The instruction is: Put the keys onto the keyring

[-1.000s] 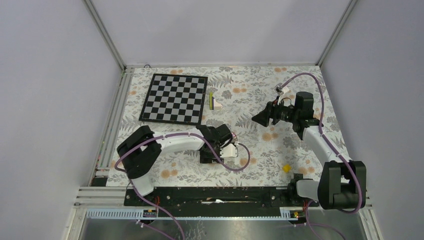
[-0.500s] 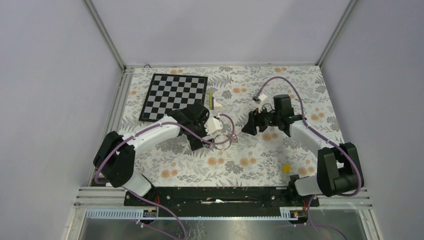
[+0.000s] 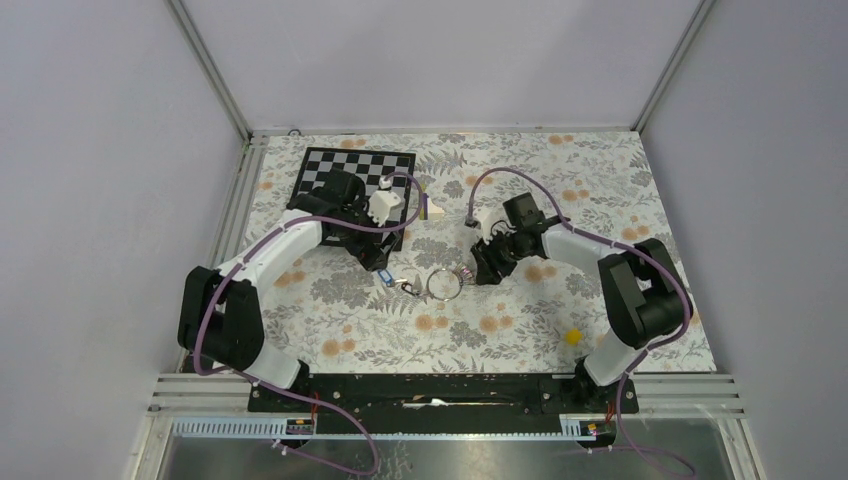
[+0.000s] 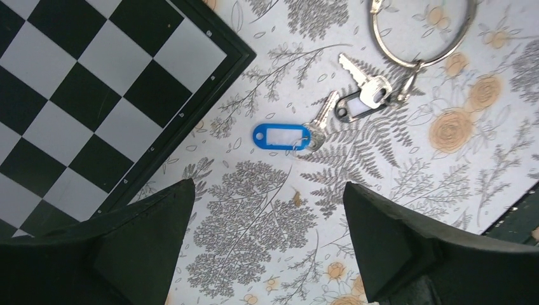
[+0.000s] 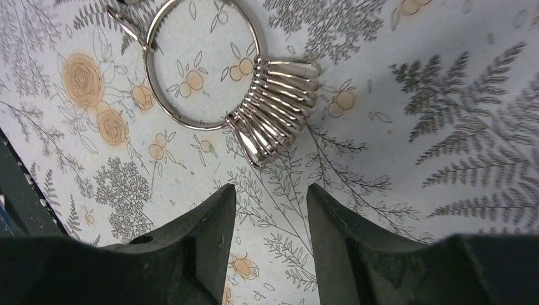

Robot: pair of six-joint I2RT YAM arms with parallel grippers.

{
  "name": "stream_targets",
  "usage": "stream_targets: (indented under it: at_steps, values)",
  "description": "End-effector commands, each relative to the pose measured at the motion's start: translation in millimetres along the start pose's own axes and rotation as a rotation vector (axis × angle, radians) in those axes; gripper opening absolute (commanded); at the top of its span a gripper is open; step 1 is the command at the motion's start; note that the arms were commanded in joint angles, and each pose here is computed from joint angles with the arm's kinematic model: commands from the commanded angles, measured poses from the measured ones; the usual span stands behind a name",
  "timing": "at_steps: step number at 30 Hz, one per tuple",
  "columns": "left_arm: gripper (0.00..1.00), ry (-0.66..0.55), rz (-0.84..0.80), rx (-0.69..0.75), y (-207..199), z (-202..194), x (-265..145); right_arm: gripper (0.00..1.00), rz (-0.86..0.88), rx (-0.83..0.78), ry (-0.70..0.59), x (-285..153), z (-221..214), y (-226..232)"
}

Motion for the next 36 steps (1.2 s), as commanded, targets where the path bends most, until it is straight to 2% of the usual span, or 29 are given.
stream_targets:
  at_steps: [1, 18, 29, 36]
  values:
    - [0.99, -0.158, -0.029, 0.011, -2.2, 38.5, -21.0, 0.52, 0.002, -0.058, 0.056, 5.5, -1.2, 3.0]
    - [0.99, -0.173, -0.035, 0.028, -0.1, 45.0, -21.8, 0.47, 0.01, -0.098, 0.104, 26.6, 1.8, 10.0]
    - [0.99, -0.168, -0.037, 0.026, 0.2, 43.9, -20.1, 0.33, 0.03, -0.105, 0.132, 29.8, -3.4, 17.4]
    - [0.99, -0.167, -0.039, 0.025, -0.5, 43.2, -19.9, 0.2, 0.0, -0.112, 0.127, 27.3, -0.5, 14.3]
Point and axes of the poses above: each gripper's point midway between its finger pads, its own x axis out along the fingers, its own y axis along the line the jaws close on, z = x × y, the point moved 3 cm from there along -x, back along the fingers, and after that the axes turned 8 degrees about x, right-handed, at the moved point
